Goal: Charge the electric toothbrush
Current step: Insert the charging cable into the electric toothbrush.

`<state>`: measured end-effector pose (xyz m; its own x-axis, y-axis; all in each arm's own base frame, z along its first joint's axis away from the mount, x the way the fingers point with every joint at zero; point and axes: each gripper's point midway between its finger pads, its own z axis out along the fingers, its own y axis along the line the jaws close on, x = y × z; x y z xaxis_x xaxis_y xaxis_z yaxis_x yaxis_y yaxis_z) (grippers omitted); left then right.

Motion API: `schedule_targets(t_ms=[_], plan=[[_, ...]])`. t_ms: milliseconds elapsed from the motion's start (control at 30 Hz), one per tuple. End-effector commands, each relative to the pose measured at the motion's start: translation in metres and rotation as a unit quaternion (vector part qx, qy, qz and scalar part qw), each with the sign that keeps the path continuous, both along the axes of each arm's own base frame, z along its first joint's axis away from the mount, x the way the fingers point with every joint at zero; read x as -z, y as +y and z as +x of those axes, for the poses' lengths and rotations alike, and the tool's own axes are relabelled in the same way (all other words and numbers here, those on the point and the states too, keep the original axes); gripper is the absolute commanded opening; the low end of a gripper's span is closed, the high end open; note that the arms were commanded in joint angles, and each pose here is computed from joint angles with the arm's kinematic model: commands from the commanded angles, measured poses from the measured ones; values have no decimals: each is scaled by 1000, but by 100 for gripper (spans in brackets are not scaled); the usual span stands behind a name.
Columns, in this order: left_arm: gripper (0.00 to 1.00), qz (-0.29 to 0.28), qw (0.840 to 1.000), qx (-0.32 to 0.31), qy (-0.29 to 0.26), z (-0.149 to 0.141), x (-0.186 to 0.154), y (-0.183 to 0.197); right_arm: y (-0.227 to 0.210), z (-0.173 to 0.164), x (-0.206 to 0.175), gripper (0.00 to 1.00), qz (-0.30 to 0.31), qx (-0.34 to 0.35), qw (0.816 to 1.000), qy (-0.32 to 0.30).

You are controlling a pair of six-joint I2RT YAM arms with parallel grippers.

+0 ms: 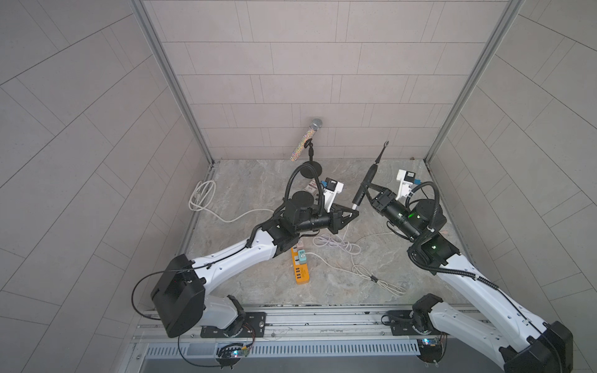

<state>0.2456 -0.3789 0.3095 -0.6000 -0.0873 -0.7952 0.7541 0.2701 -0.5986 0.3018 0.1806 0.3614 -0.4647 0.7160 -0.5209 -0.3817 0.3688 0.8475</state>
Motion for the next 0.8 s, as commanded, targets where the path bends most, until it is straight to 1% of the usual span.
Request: schedule_targets(t_ms=[0, 67, 133, 167, 233, 267, 367, 500, 600, 633, 667, 767], plan=[[0, -132, 982, -70, -117, 22, -103, 26, 45, -39, 59, 3, -49, -140, 986, 81], [0, -136, 982, -62, -117, 22, -106, 22, 53, -43, 63, 0, -43, -156, 983, 84], [0, -143, 979, -69, -127, 25, -114, 28, 53, -45, 67, 0, -38, -158, 983, 87], [0, -140, 978, -74, -133, 26, -117, 32, 51, -44, 67, 0, -36, -151, 984, 87], [0, -126, 979, -72, -145, 27, -119, 32, 51, -46, 84, 0, -42, -150, 982, 104], [0, -118, 980, -68, -144, 27, -118, 30, 55, -48, 86, 0, -44, -158, 981, 105], [0, -127, 981, -64, -136, 29, -118, 27, 56, -50, 87, 0, -57, -161, 980, 105], [0, -122, 982, -57, -130, 30, -112, 23, 58, -50, 88, 0, -58, -167, 979, 106], [0, -102, 986, -50, -120, 30, -101, 20, 48, -43, 73, 0, -47, -140, 985, 86], [1, -94, 987, -51, -117, 31, -94, 19, 44, -40, 71, 0, -47, -130, 987, 85], [5, -91, 988, -49, -113, 30, -90, 19, 40, -37, 56, 0, -41, -119, 990, 70], [18, -75, 990, -41, -108, 29, -81, 18, 32, -31, 46, 0, -42, -94, 993, 58]])
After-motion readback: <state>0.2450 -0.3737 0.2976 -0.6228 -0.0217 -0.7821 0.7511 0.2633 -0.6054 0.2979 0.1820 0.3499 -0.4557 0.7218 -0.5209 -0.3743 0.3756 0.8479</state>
